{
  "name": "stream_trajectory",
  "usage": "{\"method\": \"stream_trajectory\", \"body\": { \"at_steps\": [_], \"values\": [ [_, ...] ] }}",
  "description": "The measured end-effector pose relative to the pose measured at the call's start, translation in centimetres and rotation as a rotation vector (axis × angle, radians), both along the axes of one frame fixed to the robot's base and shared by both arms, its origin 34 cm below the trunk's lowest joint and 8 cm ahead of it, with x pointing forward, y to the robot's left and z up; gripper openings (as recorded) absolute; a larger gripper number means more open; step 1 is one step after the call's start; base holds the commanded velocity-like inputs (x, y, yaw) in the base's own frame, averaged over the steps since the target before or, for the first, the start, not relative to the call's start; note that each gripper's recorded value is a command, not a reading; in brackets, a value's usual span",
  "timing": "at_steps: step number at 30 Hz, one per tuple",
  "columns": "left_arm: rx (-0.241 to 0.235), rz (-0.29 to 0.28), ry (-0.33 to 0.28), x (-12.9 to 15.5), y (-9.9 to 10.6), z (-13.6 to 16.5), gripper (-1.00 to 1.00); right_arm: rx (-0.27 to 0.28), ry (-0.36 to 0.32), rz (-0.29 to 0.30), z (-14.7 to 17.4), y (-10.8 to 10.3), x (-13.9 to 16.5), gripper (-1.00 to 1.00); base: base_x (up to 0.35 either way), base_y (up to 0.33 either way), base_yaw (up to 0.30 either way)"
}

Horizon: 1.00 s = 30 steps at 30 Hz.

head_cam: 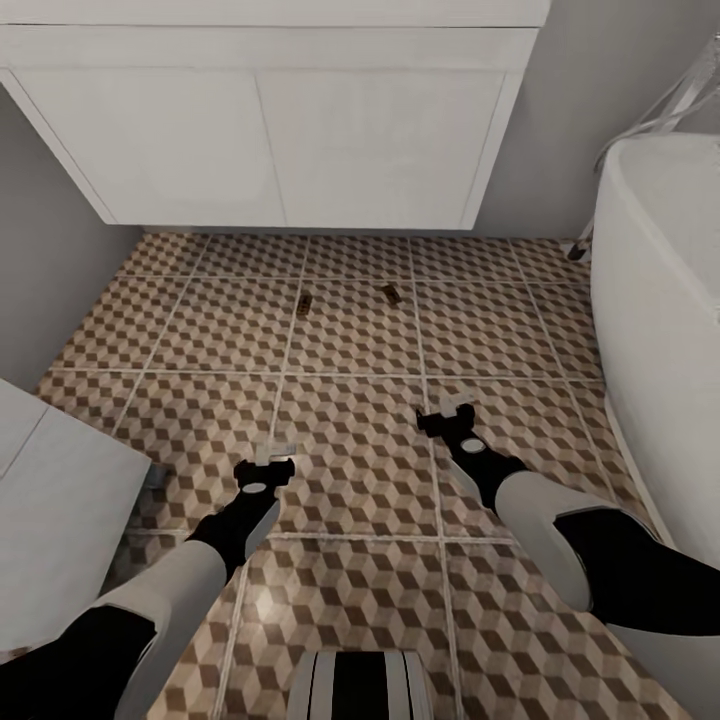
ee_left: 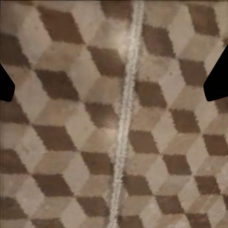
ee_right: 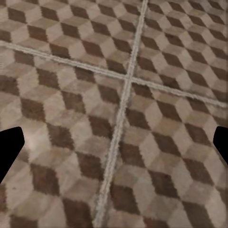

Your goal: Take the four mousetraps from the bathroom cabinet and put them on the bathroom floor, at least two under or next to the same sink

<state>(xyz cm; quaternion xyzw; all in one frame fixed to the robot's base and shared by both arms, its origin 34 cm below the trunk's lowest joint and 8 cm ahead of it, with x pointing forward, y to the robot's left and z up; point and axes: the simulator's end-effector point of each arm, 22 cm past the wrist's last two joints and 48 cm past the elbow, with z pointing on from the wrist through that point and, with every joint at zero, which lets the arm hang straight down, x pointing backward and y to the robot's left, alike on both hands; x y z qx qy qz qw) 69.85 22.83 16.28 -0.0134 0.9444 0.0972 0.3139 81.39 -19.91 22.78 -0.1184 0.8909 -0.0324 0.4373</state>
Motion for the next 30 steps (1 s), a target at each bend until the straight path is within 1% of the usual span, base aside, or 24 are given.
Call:
{"method": "stream_trajectory", "body": {
  "at_steps": [7,12,16,17,24,30],
  "values": [
    [-0.001,-0.011,0.001,-2.1,-0.3,0.2,1.0,0.025,-0.024,0.025,0.6,0.4,-1.6,1.0,0.0,0.0,0.0],
    [-0.001,-0.014,0.004,-3.2,-0.4,0.5,1.0,0.026,-0.056,0.025,1.5,-0.4,-2.1,1.0,0.0,0.0,0.0],
    [-0.002,-0.013,0.0,-4.2,-0.4,0.7,1.0,0.03,-0.071,0.027,1.7,-0.9,-3.2,1.0,0.0,0.0,0.0],
    [-0.003,-0.012,-0.002,-4.7,-0.4,0.7,1.0,0.033,-0.072,0.029,1.5,-0.9,-3.8,1.0,0.0,0.0,0.0],
    [-0.005,-0.011,-0.009,-6.0,-0.3,1.3,1.0,0.045,-0.105,0.037,2.5,-0.7,-4.9,1.0,0.0,0.0,0.0],
    [-0.004,-0.009,-0.014,-7.3,-0.2,1.7,1.0,0.054,-0.119,0.042,2.8,-0.4,-6.6,1.0,0.0,0.0,0.0]
  ]
}}
